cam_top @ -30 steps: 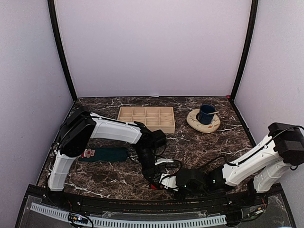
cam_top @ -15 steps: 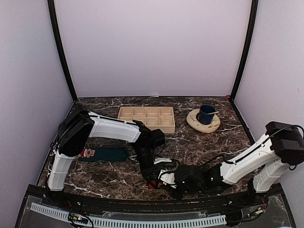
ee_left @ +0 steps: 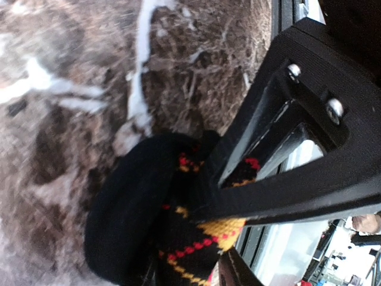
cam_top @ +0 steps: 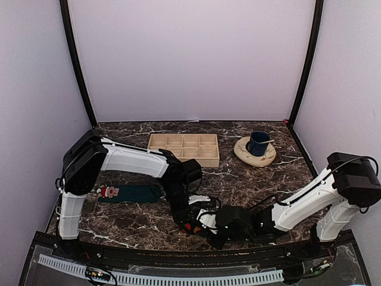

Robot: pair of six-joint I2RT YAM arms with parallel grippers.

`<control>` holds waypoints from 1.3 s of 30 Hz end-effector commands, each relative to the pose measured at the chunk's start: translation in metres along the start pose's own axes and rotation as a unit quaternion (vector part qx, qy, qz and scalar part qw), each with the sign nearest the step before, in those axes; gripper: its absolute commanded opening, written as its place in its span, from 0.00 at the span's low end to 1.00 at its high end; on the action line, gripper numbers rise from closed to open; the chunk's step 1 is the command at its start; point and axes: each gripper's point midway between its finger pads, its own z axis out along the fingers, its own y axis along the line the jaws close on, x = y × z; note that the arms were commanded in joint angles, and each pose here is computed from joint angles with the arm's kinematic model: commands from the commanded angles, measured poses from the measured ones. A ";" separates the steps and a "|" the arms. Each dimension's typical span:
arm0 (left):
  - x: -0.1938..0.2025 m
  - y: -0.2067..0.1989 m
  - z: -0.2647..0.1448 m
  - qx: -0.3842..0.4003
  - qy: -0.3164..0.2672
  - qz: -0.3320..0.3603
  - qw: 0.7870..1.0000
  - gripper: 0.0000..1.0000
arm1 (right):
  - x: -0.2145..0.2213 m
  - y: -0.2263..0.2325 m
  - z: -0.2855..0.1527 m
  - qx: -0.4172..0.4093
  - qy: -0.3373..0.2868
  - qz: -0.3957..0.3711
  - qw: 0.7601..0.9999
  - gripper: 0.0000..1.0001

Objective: Roll the socks
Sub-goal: Pick up the sock from the center of the board.

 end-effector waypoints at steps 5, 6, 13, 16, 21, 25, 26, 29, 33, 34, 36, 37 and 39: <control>0.015 0.040 -0.027 -0.097 -0.013 -0.030 0.995 0.38 | 0.078 -0.005 0.002 0.003 0.136 0.014 0.991 0.04; 0.013 0.039 -0.031 -0.097 -0.021 -0.031 0.995 0.38 | 0.078 -0.005 0.002 0.003 0.137 0.015 0.991 0.04; 0.007 0.042 -0.058 -0.115 -0.069 -0.034 0.990 0.38 | 0.081 -0.005 0.005 0.004 0.147 0.033 0.989 0.04; 0.005 0.045 -0.072 -0.132 -0.101 -0.040 0.985 0.39 | 0.081 -0.005 0.006 0.000 0.149 0.048 0.988 0.04; 0.004 0.050 -0.091 -0.170 -0.150 -0.052 0.973 0.39 | 0.076 0.001 0.010 -0.025 0.150 0.091 0.984 0.04; 0.004 0.042 -0.106 -0.187 -0.199 -0.056 0.960 0.39 | 0.072 0.004 0.014 -0.049 0.153 0.129 0.979 0.04; 0.004 0.039 -0.109 -0.190 -0.213 -0.055 0.957 0.39 | 0.072 0.004 0.014 -0.054 0.154 0.138 0.977 0.04; 0.004 0.031 -0.116 -0.194 -0.255 -0.045 0.946 0.39 | 0.069 0.003 0.016 -0.071 0.156 0.168 0.971 0.04; 0.005 0.026 -0.120 -0.247 -0.287 -0.025 0.925 0.38 | 0.064 0.000 0.020 -0.088 0.159 0.202 0.962 0.04; 0.005 0.025 -0.119 -0.252 -0.293 -0.020 0.922 0.38 | 0.063 -0.001 0.021 -0.092 0.160 0.209 0.960 0.04; 0.004 0.022 -0.117 -0.267 -0.306 -0.014 0.914 0.38 | 0.059 -0.001 0.024 -0.100 0.159 0.221 0.957 0.04; 0.003 0.019 -0.114 -0.270 -0.310 -0.005 0.911 0.38 | 0.057 -0.002 0.025 -0.103 0.159 0.225 0.956 0.04; 0.004 0.018 -0.105 -0.279 -0.304 -0.005 0.911 0.39 | 0.053 -0.005 0.028 -0.108 0.156 0.237 0.953 0.04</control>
